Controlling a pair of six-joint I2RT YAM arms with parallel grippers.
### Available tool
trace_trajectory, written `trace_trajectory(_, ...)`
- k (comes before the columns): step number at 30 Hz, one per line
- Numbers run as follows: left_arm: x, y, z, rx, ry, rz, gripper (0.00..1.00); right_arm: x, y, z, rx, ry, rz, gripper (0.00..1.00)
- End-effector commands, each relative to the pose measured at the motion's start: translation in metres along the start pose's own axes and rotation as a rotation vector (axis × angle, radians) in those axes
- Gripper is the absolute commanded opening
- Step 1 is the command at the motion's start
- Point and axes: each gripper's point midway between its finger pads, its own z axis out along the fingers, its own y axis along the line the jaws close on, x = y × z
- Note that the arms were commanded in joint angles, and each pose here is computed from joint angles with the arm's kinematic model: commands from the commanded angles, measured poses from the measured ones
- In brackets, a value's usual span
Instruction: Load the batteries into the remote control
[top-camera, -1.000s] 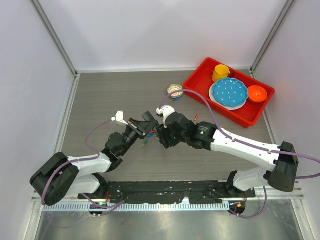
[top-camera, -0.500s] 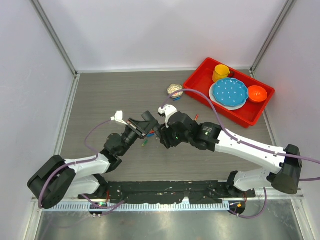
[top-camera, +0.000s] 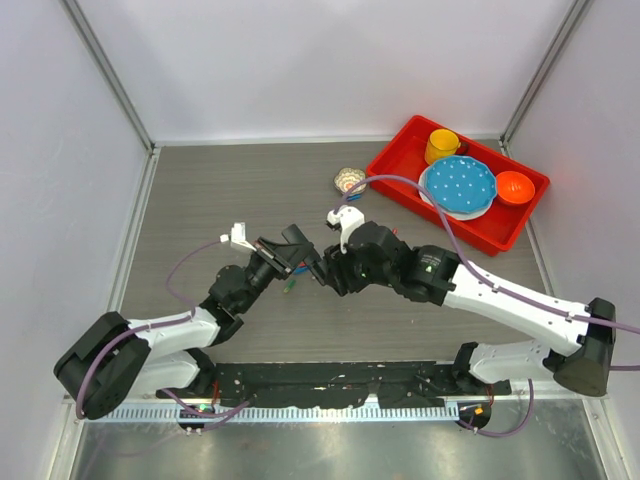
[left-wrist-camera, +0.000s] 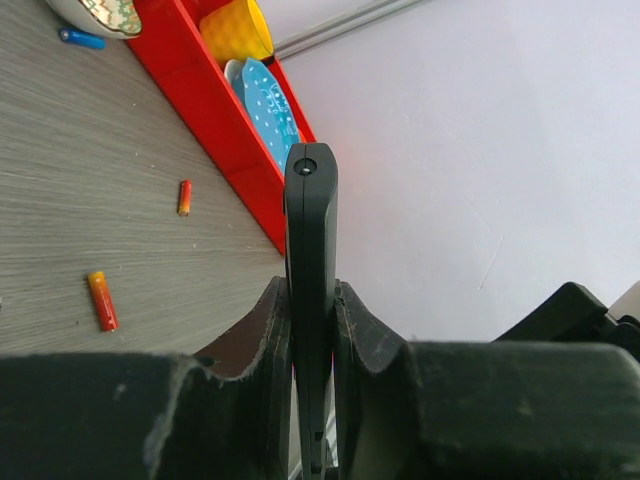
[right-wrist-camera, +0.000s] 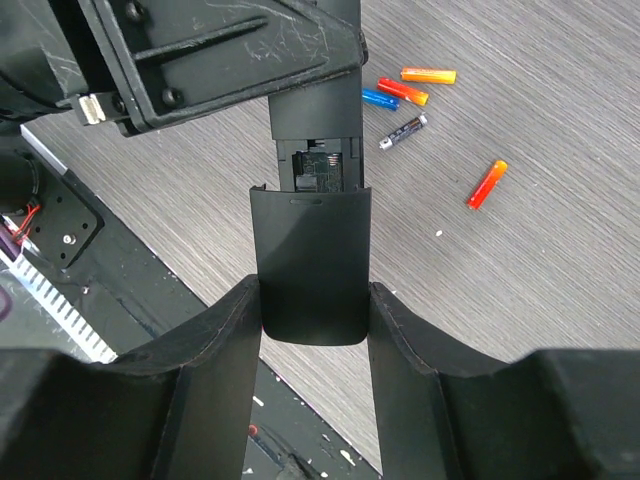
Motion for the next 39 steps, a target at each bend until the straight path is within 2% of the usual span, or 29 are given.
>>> trace_trajectory(1, -0.008, -0.005, 0.0, 0.016, -0.034, 0.031, 0.0, -0.014, 0.002, -0.014, -0.011, -0.054, 0.018, 0.35)
trace_trajectory(4, -0.01, -0.005, -0.002, 0.014, -0.041, 0.039, 0.0, -0.009, -0.015, -0.014, 0.07, -0.057, 0.022, 0.35)
trace_trajectory(8, -0.017, -0.006, -0.011, 0.008, -0.056, 0.05, 0.0, 0.009, -0.067, -0.006, 0.193, -0.039, 0.133, 0.35)
trace_trajectory(15, -0.024, -0.004, -0.037, -0.036, -0.052, 0.074, 0.0, 0.065, -0.146, 0.026, 0.364, 0.1, 0.309, 0.33)
trace_trajectory(18, -0.024, -0.005, -0.047, -0.036, -0.045, 0.076, 0.0, 0.089, -0.17, 0.04, 0.426, 0.174, 0.347, 0.27)
trace_trajectory(19, -0.024, -0.006, -0.049, -0.03, -0.043, 0.073, 0.0, 0.101, -0.175, 0.046, 0.441, 0.214, 0.357, 0.24)
trace_trajectory(25, -0.027, -0.003, -0.064, -0.026, -0.061, 0.052, 0.0, 0.117, -0.203, 0.055, 0.507, 0.237, 0.437, 0.24)
trace_trajectory(34, -0.026, -0.002, -0.073, -0.023, -0.059, 0.049, 0.0, 0.131, -0.212, 0.072, 0.493, 0.284, 0.482, 0.27)
trace_trajectory(39, -0.026, 0.0, -0.073, -0.033, -0.062, 0.045, 0.0, 0.142, -0.213, 0.078, 0.49, 0.318, 0.497, 0.31)
